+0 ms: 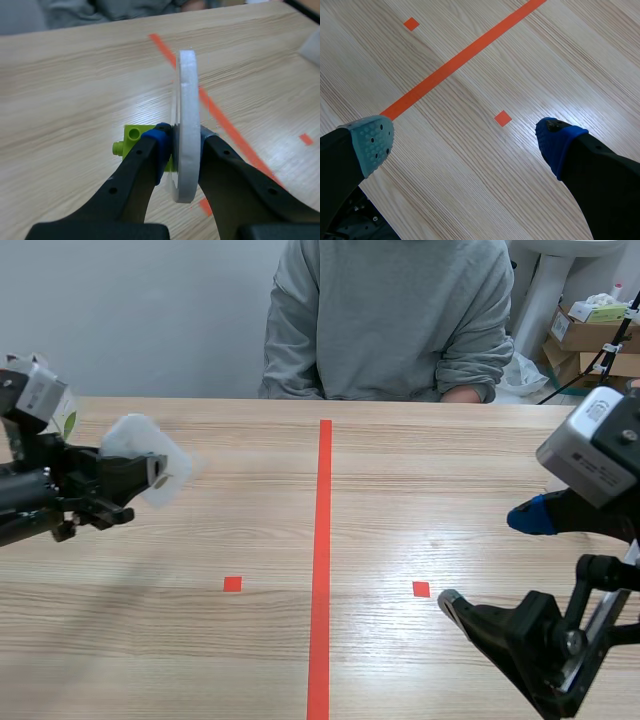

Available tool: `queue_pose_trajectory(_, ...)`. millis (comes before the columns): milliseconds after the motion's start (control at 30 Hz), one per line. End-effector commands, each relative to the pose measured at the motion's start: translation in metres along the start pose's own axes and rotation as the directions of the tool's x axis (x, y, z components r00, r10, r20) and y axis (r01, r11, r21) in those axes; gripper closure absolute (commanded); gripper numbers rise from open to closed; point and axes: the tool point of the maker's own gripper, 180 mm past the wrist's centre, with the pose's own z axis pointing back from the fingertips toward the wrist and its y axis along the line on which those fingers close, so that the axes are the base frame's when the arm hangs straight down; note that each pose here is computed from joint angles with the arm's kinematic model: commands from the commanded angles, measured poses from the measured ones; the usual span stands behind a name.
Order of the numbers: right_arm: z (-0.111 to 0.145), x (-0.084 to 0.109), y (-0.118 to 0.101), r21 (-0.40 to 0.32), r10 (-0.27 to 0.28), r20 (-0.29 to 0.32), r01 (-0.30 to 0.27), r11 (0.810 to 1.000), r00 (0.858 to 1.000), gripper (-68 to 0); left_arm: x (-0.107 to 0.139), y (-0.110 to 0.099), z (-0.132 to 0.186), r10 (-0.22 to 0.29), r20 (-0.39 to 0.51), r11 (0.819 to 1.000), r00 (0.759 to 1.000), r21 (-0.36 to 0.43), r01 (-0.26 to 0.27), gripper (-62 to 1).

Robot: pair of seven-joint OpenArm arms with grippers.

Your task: Do the leaf sorting experiment

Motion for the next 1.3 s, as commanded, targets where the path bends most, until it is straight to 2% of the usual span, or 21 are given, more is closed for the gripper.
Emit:
queue_pose_trajectory(0,0.0,0.006,-0.003,-0.003,0.011,0.021,-0.011,1.0,1.0,-57.8,0.008,0.017,0.0,0.016,0.035,0.998,0.999,0.066,-0.018,-5.9)
queue_pose_trajectory(100,0.0,0.006,-0.003,-0.003,0.011,0.022,-0.011,1.0,1.0,-57.8,0.002,0.06,0.011,0.032,0.021,0.972,0.999,0.232,-0.036,-5.9)
queue_pose_trajectory(200,0.0,0.006,-0.003,-0.003,0.011,0.021,-0.011,1.0,1.0,-57.8,-0.007,0.092,0.018,0.03,0.0,0.944,1.0,0.33,-0.028,-5.9)
queue_pose_trajectory(433,0.0,0.006,-0.003,-0.003,0.011,0.021,-0.011,1.0,1.0,-57.8,-0.014,0.144,0.02,0.021,-0.036,0.9,0.999,0.435,-0.004,-5.9)
queue_pose_trajectory(567,0.0,0.006,-0.003,-0.003,0.011,0.021,-0.011,1.0,1.0,-57.8,-0.016,0.168,0.019,0.052,-0.036,0.877,0.998,0.48,-0.028,-5.9)
queue_pose_trajectory(767,0.0,0.006,-0.003,-0.003,0.011,0.021,-0.011,1.0,1.0,-57.8,-0.024,0.185,0.015,0.075,-0.06,0.854,0.995,0.519,-0.033,-5.8)
queue_pose_trajectory(1000,0.0,0.006,-0.003,-0.003,0.011,0.021,-0.011,1.0,1.0,-57.8,-0.041,0.185,0.013,0.068,-0.108,0.855,0.992,0.519,-0.002,-5.5)
queue_pose_trajectory(1267,0.0,0.006,-0.003,-0.003,0.011,0.021,-0.011,1.0,1.0,-57.8,-0.045,0.185,0.014,0.062,-0.131,0.854,0.989,0.52,0.016,-5.8)
